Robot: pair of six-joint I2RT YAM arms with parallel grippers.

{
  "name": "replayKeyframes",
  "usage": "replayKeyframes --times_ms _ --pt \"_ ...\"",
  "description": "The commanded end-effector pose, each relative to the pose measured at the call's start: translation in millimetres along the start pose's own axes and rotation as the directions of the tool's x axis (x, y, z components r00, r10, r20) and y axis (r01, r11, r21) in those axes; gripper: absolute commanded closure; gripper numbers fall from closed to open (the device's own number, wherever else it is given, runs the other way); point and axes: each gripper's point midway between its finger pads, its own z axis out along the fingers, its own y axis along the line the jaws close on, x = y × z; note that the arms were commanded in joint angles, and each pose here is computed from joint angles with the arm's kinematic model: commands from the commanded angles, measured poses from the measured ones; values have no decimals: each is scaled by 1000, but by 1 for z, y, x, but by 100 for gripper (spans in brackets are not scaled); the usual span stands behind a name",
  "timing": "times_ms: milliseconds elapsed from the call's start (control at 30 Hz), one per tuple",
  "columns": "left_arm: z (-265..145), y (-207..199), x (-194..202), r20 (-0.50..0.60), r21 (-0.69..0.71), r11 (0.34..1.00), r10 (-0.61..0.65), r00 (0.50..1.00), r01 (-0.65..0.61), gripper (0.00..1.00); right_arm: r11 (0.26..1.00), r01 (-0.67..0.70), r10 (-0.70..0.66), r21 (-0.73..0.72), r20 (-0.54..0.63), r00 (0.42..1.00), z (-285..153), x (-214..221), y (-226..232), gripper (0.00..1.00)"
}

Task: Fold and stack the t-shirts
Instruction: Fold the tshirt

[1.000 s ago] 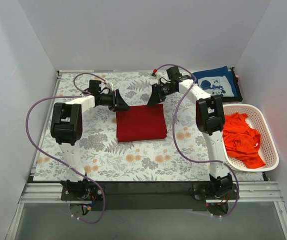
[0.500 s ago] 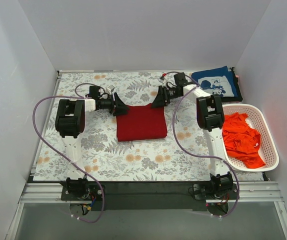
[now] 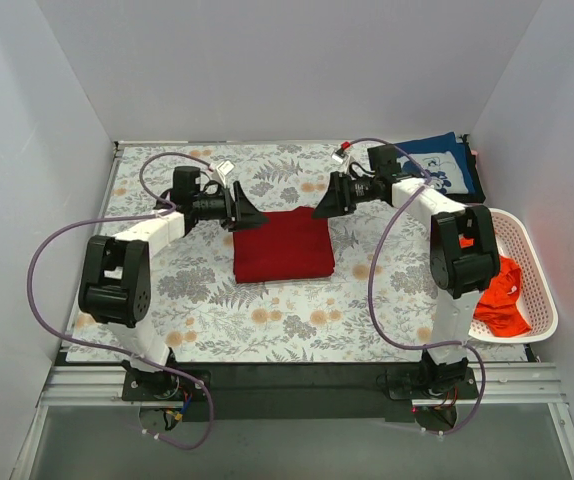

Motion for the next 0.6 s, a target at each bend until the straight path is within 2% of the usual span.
replayKeyframes --times_ms 0,133,367,500,567 --pt "9 18 6 -37 -56 997 45 998 -47 46 996 82 -82 43 -16 997 6 7 -15 41" --pt "26 39 16 -101 -108 994 18 995 -29 47 996 70 -66 53 -72 995 21 27 -30 49" --pt "33 90 63 -189 -206 970 -171 967 131 48 995 -15 34 96 -203 979 50 93 -62 55" --pt "27 96 89 -238 -234 956 -234 943 178 49 989 -67 100 130 -262 960 47 137 -68 59" --pt "22 91 98 -255 -228 953 -257 932 200 51 990 -54 89 129 -280 956 42 146 -65 60"
